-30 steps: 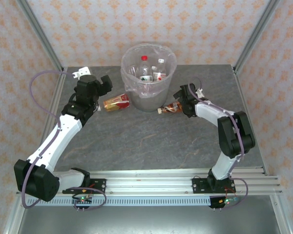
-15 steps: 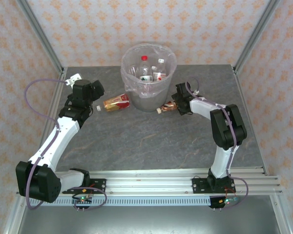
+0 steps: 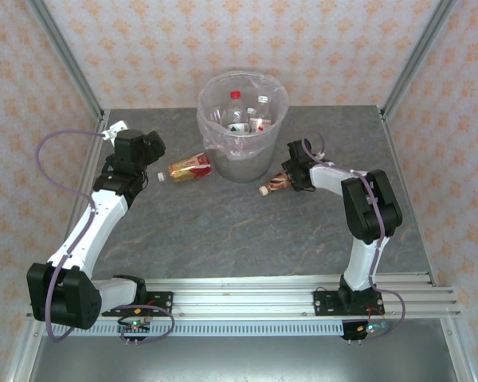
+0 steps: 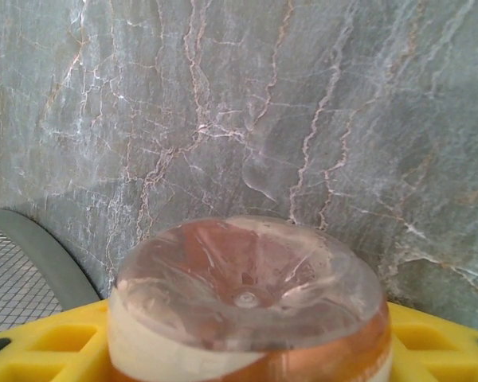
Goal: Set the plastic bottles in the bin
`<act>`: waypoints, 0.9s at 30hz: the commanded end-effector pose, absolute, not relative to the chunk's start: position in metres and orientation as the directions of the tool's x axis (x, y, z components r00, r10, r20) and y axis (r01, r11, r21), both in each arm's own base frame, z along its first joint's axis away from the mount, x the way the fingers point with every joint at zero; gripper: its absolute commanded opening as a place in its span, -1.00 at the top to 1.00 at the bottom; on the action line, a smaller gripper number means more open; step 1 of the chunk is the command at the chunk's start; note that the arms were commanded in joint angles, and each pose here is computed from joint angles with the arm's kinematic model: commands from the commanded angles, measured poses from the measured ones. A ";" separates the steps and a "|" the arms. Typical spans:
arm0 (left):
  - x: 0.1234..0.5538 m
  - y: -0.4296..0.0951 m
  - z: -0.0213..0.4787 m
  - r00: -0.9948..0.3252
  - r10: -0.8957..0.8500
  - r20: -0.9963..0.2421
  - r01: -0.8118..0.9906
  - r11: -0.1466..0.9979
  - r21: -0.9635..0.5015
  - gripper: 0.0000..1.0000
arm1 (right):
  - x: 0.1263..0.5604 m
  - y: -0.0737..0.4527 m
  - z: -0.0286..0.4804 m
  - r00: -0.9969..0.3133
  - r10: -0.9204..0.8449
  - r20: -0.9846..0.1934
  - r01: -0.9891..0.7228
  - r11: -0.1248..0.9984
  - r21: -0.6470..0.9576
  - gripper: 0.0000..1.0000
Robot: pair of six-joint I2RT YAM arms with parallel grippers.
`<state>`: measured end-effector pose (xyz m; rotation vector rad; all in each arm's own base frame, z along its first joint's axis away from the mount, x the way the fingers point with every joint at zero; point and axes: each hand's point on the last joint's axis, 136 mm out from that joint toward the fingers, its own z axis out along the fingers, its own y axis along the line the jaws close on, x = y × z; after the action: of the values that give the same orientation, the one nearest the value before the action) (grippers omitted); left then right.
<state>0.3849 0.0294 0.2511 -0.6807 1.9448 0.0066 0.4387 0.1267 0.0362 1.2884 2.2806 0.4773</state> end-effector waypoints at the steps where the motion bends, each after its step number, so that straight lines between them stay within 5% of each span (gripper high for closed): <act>1: 0.382 0.035 0.241 -0.323 -0.467 -0.823 -0.484 0.829 -0.280 -1.00 | 0.437 0.114 0.051 -0.424 0.856 -0.297 0.671 0.517 0.531 -0.07; 11: 0.383 0.036 0.235 -0.322 -0.488 -0.811 -0.484 0.821 -0.302 -1.00 | 0.429 0.100 0.109 -0.436 0.753 -0.493 0.481 0.658 0.579 0.13; 20: 0.397 0.031 0.224 -0.387 -0.474 -0.791 -0.425 0.853 -0.303 -1.00 | 0.427 0.107 0.239 -0.349 0.622 -0.701 0.156 0.776 0.612 0.18; 27: 0.419 0.028 0.193 -0.557 -0.337 -0.759 -0.347 0.925 -0.156 -1.00 | 0.429 0.118 0.341 -0.260 0.564 -0.784 -0.020 0.808 0.588 0.18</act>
<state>0.4116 0.0290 0.1847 -0.5885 2.1734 -0.0195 0.4312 0.1148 0.2925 0.5297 1.8352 0.5899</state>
